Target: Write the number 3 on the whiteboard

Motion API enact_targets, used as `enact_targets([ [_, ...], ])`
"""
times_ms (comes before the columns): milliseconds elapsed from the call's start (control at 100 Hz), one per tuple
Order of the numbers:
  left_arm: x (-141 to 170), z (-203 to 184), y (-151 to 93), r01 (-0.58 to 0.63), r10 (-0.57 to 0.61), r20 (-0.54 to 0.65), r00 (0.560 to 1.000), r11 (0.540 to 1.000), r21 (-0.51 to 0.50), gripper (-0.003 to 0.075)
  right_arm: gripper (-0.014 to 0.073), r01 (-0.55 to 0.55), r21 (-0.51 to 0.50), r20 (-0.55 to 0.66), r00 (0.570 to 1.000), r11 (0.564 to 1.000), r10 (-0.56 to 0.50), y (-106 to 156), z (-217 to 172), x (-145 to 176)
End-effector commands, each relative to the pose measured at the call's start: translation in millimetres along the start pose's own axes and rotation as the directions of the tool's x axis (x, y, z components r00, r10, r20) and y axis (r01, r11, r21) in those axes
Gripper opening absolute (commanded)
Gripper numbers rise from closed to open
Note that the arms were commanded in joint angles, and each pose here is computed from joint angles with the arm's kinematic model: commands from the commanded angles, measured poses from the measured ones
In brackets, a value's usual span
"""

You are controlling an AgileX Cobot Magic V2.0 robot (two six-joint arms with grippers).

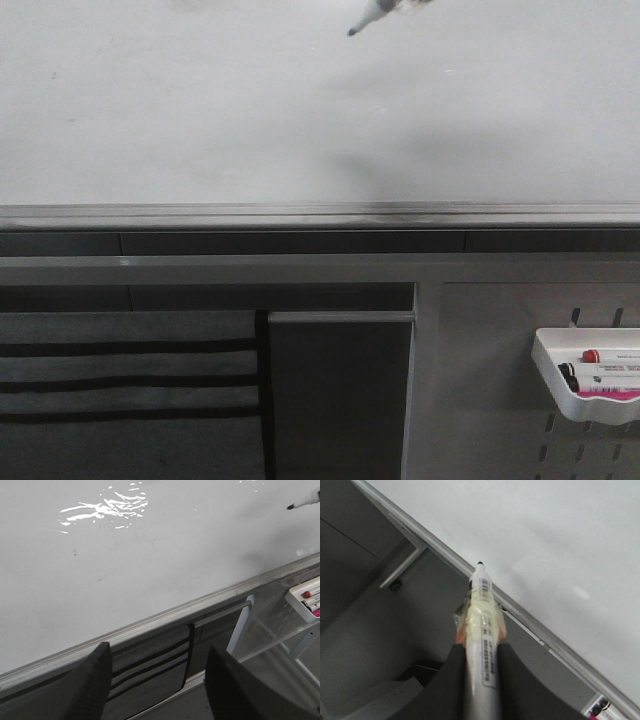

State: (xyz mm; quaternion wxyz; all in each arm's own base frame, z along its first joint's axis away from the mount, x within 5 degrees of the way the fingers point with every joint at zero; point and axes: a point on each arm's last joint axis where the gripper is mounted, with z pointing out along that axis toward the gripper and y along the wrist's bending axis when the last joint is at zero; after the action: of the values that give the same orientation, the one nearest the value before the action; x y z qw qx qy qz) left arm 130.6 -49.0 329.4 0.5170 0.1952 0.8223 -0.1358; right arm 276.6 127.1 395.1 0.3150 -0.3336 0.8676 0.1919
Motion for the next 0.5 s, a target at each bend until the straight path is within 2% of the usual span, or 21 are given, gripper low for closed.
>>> enact_targets([
  [0, -14, -5, 2, 0.03, -0.028, 0.094, 0.995, 0.999, -0.027, 0.0388, -0.002, 0.047, 0.046, 0.077, 0.996, 0.998, -0.051, 7, -8, -22],
  [160, -14, -5, 3, 0.029, -0.026, 0.096, 0.995, 0.999, -0.03, 0.0388, -0.002, 0.043, 0.019, 0.055, 0.998, 0.999, -0.044, -1, 2, -40],
  [340, -16, -5, 3, 0.03, -0.025, 0.112, 0.993, 0.999, -0.04, 0.0388, -0.002, 0.052, -0.041, -0.038, 0.998, 0.998, -0.053, -11, 24, -57],
  [490, -16, -5, 4, 0.027, -0.022, 0.113, 0.993, 0.999, -0.043, 0.0388, -0.002, 0.062, -0.017, 0.018, 0.998, 0.998, -0.062, -18, 31, -72],
])
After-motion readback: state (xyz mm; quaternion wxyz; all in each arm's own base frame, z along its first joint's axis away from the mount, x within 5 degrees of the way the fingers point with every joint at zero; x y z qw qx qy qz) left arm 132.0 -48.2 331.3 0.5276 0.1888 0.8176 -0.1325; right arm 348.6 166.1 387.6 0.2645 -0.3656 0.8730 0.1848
